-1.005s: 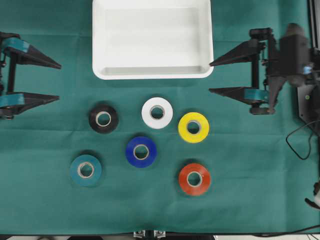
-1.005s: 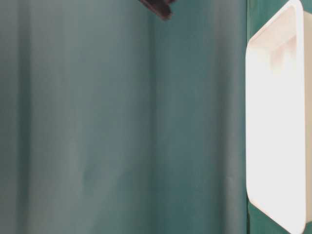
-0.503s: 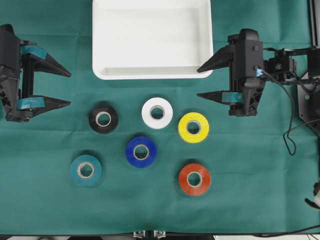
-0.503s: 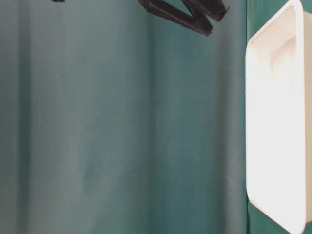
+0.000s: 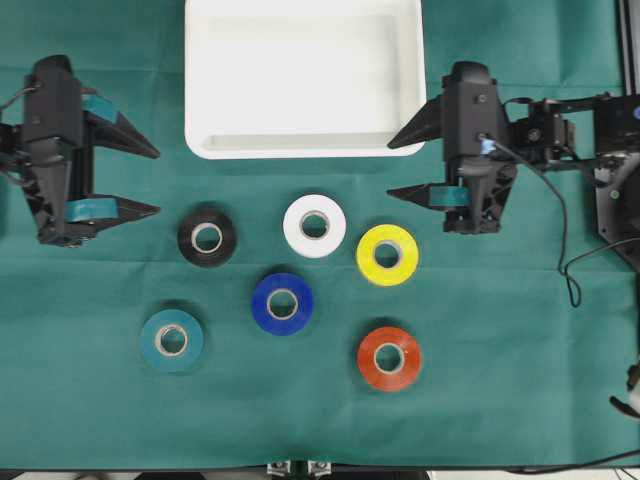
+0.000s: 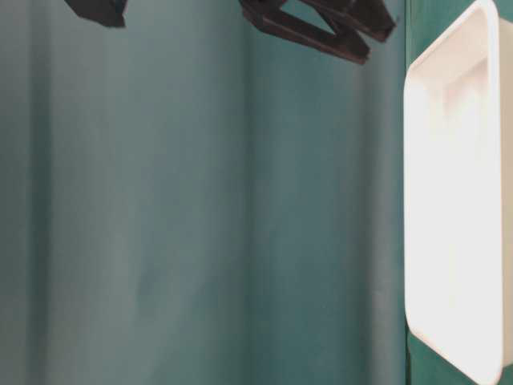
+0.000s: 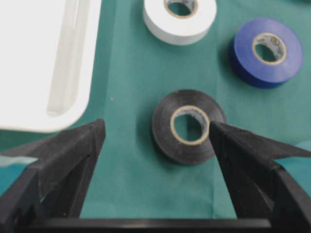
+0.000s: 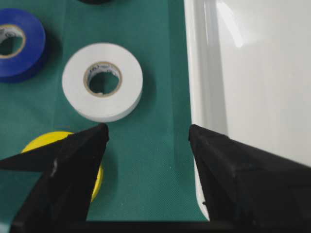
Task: Put the tape alternately from left to right into the white case.
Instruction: 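Move both grippers inward toward the tape rolls near the tray, then lower the right gripper into the yellow tape roll's hole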
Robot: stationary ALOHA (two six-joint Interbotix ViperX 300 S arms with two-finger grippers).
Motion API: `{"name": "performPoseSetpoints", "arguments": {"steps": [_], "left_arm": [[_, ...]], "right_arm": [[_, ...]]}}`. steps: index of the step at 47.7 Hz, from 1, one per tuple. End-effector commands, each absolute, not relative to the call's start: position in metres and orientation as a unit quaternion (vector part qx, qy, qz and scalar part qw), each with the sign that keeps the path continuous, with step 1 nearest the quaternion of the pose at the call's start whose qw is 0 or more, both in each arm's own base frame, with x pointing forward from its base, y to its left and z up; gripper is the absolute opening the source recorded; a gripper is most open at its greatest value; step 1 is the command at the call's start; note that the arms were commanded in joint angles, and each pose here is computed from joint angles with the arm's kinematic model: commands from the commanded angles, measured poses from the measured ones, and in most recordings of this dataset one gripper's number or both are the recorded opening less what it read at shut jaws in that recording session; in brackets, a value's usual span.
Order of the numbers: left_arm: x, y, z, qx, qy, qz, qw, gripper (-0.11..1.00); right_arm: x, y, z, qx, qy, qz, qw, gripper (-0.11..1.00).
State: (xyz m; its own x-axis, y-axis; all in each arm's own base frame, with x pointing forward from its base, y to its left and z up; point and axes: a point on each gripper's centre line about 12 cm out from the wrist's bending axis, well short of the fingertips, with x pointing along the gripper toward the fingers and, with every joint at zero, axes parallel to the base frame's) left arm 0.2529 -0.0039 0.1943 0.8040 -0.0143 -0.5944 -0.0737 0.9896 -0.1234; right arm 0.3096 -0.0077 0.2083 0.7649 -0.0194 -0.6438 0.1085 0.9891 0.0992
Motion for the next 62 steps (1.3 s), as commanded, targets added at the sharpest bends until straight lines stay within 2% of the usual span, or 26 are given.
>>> {"name": "performPoseSetpoints", "arguments": {"steps": [1,26,62], "left_arm": [[0.265,-0.004,0.201,-0.071,0.307,0.016,0.949,0.73],[0.295,-0.004,0.181,-0.065,0.382,0.019,0.922,0.72],[0.296,-0.004,0.181,-0.066,0.384,0.019,0.921,0.72]], "right_arm": [[0.320,-0.008,0.214,0.065,0.339,-0.034,0.938,0.75],[0.338,-0.008,0.192,0.065,0.394,-0.037,0.916,0.75],[0.339,-0.006,0.192,0.063,0.395,-0.034,0.916,0.75]]}}
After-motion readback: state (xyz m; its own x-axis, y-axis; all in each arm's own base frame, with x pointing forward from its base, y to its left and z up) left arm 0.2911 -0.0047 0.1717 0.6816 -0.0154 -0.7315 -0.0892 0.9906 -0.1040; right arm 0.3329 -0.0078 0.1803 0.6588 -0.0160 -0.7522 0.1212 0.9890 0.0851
